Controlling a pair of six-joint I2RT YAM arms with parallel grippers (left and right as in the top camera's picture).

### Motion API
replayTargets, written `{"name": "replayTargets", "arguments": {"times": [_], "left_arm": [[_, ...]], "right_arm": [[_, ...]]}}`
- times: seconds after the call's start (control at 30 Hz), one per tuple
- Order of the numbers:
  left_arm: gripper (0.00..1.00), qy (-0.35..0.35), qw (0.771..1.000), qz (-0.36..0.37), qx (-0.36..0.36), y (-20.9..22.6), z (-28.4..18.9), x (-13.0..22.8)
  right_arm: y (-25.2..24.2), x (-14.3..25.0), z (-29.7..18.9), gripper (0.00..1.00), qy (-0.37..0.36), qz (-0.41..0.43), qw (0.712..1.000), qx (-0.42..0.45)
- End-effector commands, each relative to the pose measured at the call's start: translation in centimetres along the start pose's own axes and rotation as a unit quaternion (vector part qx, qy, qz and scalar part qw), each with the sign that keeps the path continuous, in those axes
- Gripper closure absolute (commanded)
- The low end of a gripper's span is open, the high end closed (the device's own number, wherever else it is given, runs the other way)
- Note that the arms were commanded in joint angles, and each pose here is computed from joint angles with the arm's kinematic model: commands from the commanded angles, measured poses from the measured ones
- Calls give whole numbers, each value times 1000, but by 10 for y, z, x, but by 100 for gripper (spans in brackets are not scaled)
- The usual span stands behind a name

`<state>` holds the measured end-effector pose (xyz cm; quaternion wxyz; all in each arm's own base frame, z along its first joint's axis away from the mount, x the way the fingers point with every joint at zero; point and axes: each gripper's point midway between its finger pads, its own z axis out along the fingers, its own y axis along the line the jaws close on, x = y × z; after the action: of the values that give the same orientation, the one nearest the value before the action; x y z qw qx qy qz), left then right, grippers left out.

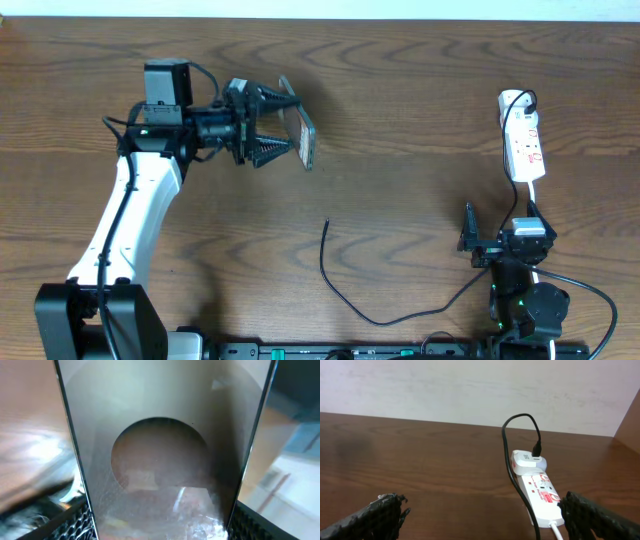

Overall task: Plug charger to phone and switch on socket
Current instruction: 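Lift the phone box with the left gripper and tilt it upright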

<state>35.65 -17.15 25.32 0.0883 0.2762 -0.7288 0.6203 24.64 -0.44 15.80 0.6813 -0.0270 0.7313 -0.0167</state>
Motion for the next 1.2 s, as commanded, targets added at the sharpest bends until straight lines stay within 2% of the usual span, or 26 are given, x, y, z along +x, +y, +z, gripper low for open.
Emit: {"name": "replayTargets", "arguments": {"times": [0.0,0.33,0.87,1.17], "left_arm": [[93,29,992,-119,25,-28,-10,17],[93,27,991,-112,73,-68,-24,13],[93,50,989,-125,65,-66,-24,21],[93,71,991,-93,62,-69,-25,30]], "right_arm": [[-2,1,0,1,0,6,1000,4],[-2,1,0,1,0,6,1000,4],[-2,1,0,1,0,6,1000,4],[-2,1,0,1,0,6,1000,4]]}}
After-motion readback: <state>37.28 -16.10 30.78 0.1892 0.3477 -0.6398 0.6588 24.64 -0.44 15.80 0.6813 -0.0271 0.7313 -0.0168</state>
